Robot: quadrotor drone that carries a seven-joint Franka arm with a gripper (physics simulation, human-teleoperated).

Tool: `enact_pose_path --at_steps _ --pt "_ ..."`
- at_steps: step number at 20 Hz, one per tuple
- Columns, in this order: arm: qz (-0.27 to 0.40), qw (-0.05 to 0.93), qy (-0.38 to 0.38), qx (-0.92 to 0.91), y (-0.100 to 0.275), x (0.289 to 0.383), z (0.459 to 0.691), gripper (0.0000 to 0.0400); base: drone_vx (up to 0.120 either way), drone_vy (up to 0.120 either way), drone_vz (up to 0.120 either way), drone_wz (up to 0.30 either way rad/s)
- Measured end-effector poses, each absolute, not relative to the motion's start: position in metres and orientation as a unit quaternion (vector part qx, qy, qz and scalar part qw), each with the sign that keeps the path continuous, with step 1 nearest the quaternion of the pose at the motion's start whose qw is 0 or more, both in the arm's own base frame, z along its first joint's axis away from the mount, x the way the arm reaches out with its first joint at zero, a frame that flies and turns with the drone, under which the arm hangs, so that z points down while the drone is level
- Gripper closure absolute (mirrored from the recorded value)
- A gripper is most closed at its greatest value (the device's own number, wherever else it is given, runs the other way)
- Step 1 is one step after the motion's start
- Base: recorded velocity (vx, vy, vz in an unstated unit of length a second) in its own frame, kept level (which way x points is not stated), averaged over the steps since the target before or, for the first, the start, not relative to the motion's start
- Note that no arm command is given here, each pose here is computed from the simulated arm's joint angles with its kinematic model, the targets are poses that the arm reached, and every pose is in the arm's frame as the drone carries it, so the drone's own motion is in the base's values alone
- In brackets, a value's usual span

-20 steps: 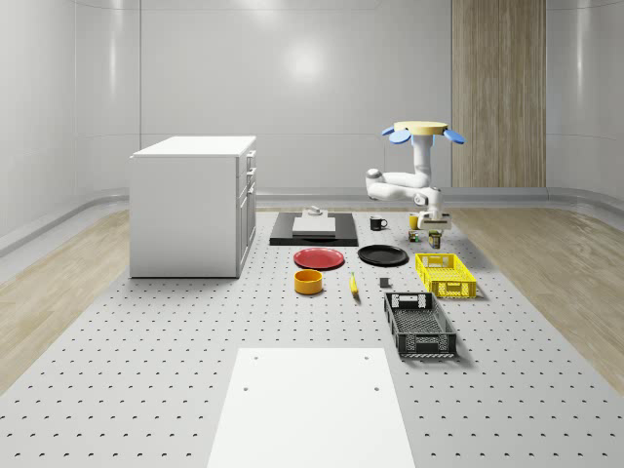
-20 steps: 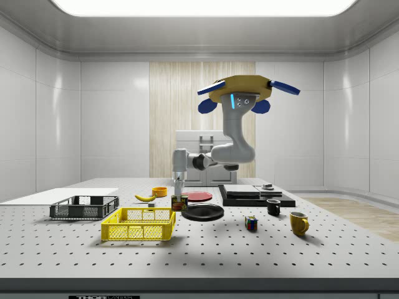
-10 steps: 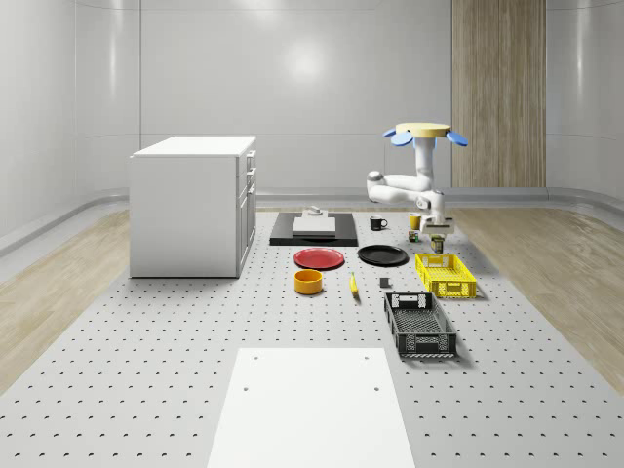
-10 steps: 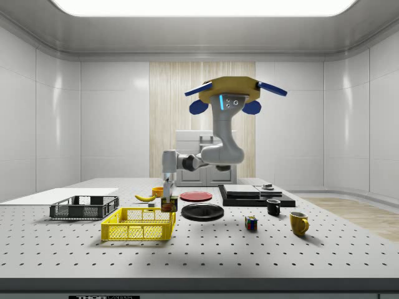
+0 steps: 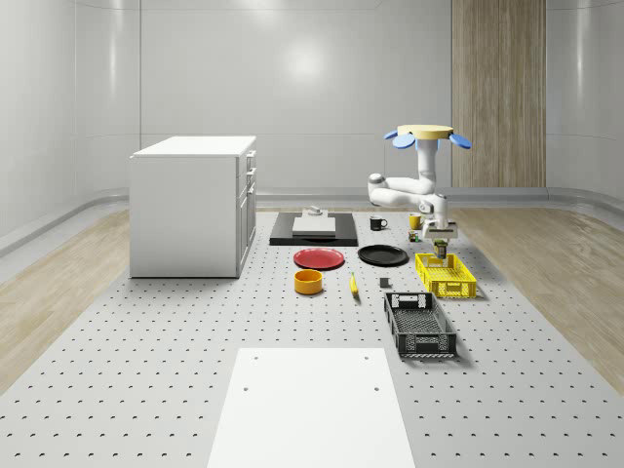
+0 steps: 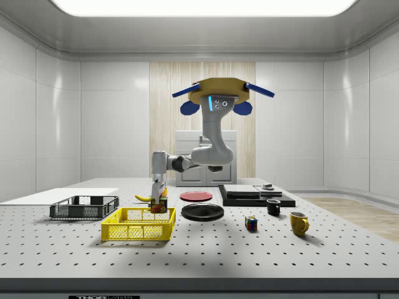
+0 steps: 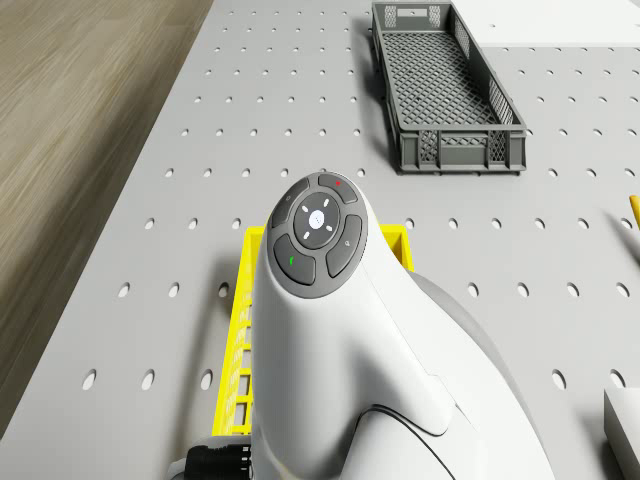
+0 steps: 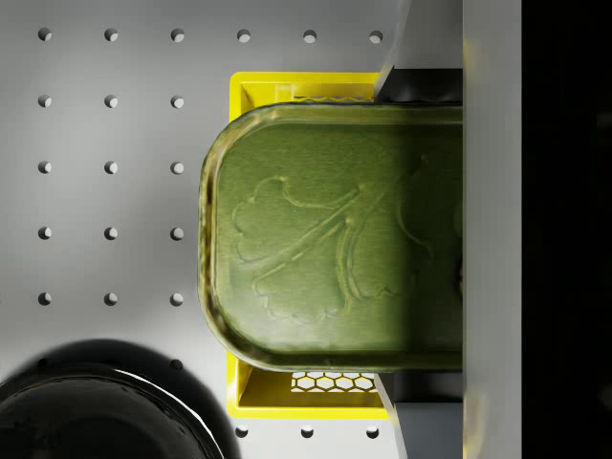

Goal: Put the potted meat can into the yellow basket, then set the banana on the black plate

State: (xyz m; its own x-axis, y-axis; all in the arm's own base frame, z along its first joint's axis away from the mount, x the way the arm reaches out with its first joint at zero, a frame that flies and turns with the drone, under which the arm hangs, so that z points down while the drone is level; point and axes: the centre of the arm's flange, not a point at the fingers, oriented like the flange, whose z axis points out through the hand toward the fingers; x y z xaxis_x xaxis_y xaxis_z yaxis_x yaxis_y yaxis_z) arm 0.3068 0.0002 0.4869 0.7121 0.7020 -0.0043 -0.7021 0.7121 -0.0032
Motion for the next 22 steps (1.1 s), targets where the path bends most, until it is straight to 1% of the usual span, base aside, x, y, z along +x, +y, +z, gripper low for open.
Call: enact_pose_path --at_steps 3,5,6,10,22 --pt "0.379 0.925 0.001 -0.002 0.0 0.3068 0.487 0.011 0.12 0.0 -0.093 0.0" --pt "0.379 0.925 0.001 -0.002 0.0 0.3068 0.487 0.011 0.12 0.0 0.0 0.0" --pt "0.379 0.925 0.001 -0.002 0.0 0.3068 0.487 0.011 0.04 0.0 0.0 0.0" --pt "0.379 0.925 0.001 -0.002 0.0 0.3068 0.496 0.011 0.0 0.0 0.0 0.0" --pt "0.378 0.926 0.001 -0.002 0.001 0.3068 0.543 0.011 0.0 0.0 0.0 0.0"
